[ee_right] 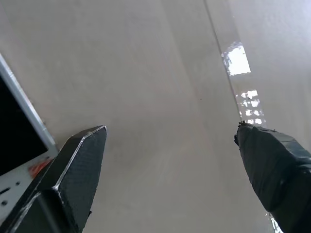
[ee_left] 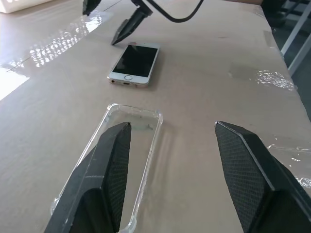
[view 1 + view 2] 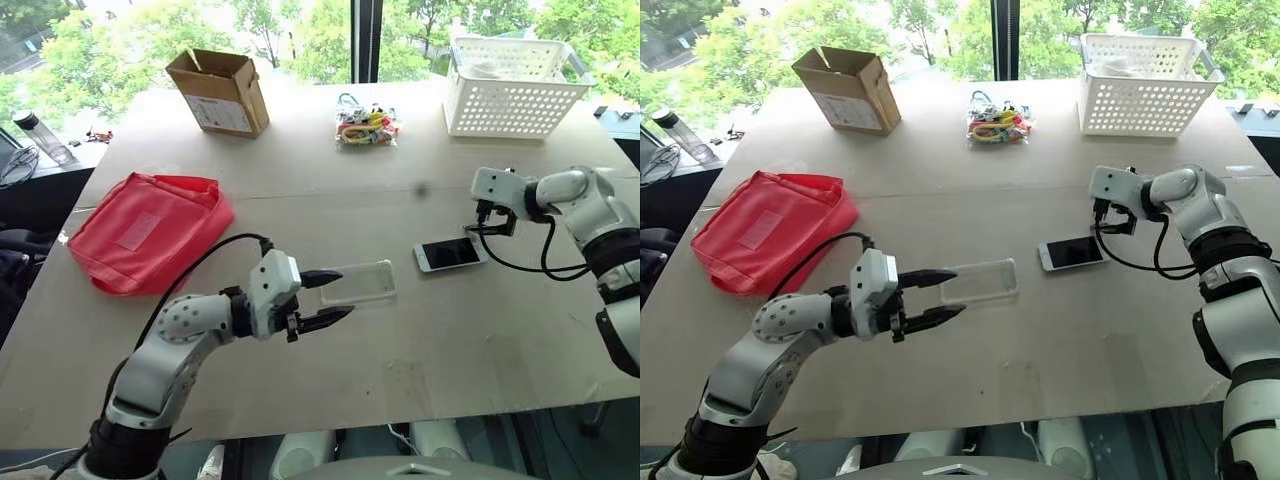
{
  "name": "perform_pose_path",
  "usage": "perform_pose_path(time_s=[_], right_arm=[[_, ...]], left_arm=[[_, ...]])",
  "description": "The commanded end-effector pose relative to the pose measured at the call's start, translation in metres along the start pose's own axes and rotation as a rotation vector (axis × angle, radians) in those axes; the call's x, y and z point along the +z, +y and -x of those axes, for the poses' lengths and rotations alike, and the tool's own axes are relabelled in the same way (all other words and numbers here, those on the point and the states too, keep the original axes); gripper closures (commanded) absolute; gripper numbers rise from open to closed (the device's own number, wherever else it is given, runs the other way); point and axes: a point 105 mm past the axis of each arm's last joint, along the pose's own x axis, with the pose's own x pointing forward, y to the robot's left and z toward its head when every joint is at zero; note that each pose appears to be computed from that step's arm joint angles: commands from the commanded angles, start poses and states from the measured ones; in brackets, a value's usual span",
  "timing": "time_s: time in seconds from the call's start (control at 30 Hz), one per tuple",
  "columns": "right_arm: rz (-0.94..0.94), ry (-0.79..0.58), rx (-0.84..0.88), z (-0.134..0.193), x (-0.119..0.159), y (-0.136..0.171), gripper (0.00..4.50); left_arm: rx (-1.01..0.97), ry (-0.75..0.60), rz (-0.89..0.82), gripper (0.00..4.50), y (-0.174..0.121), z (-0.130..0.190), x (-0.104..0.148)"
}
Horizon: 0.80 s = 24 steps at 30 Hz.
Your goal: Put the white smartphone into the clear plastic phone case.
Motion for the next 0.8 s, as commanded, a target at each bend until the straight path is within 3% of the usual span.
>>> perform_pose_path(time_s=[0.03, 0.17, 0.33, 0.53, 0.7, 0.8], right_arm=[[0.029, -0.023, 0.211, 0.012, -0.007, 0.027, 0.00], [0.023, -0.094, 0.324, 0.017, -0.004, 0.051, 0.00], [-0.013, -0.190, 0.343, 0.015, 0.012, 0.076, 0.00], [0.003, -0.305, 0.329, 0.015, 0.048, 0.116, 0.00], [0.001, -0.446, 0.214, 0.026, 0.093, 0.116, 0.00], [-0.022, -0.466, 0.198, 0.034, 0.101, 0.113, 0.00]], left_arm=[[0.026, -0.030, -0.029, 1.74, -0.003, 0.003, 0.011], [0.035, -0.025, -0.025, 1.74, -0.003, 0.006, 0.009], [0.047, -0.015, -0.022, 1.74, 0.001, 0.010, 0.006], [0.046, -0.013, -0.029, 1.74, 0.005, 0.002, 0.006], [0.045, -0.003, -0.046, 1.74, 0.009, 0.000, 0.008], [0.051, 0.000, -0.051, 1.74, 0.012, 0.003, 0.009]])
